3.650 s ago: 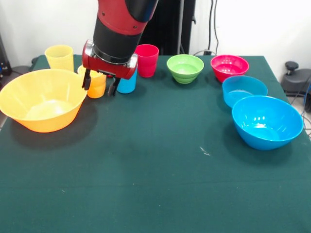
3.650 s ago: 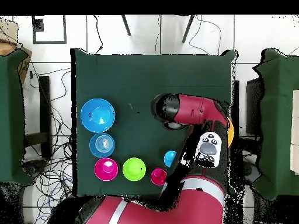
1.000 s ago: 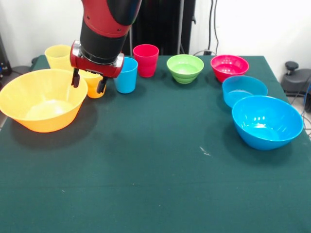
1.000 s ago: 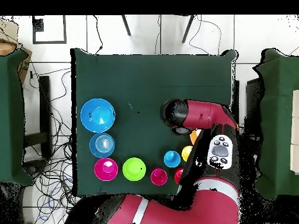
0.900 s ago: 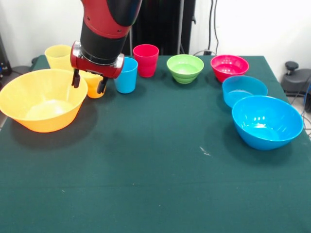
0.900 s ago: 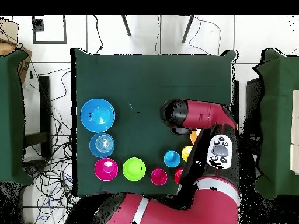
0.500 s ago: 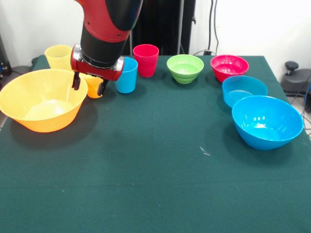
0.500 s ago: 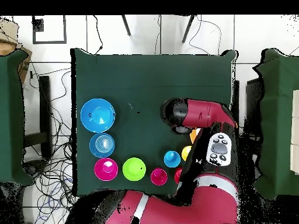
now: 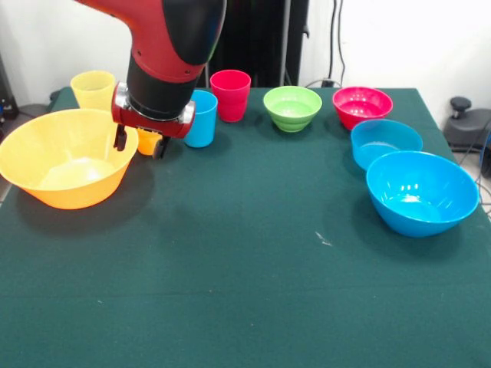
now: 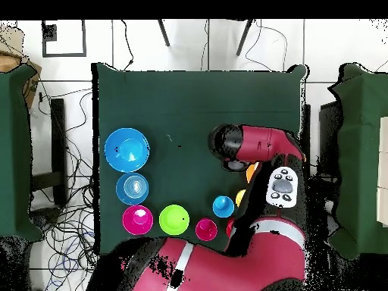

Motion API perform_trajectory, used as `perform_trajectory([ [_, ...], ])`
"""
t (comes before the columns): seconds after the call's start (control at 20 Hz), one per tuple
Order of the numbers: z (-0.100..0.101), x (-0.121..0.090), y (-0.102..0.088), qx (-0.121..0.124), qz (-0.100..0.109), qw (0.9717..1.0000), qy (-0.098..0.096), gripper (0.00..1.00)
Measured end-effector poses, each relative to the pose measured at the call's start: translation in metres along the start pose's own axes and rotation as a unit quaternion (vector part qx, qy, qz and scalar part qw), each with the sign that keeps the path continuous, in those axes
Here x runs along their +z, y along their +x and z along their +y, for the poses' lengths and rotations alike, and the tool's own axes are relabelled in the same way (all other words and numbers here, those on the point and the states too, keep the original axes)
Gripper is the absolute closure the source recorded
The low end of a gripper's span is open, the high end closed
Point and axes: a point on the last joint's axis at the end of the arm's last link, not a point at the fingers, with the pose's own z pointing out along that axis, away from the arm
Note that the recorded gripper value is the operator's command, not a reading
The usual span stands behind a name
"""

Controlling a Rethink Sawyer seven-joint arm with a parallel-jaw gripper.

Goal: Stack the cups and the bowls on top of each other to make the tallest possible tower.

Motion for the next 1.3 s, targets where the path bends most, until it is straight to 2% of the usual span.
perform_trajectory([
  [0.35, 0.004, 0.011, -0.006, -0.004, 0.002, 1.0000, 0.002, 0.00],
  [0.6, 0.005, 0.016, -0.013, -0.013, -0.001, 0.9998, 0.011, 0.00],
  [1.3, 0.003, 0.010, -0.024, -0.018, 0.010, 0.9995, 0.024, 0.00],
])
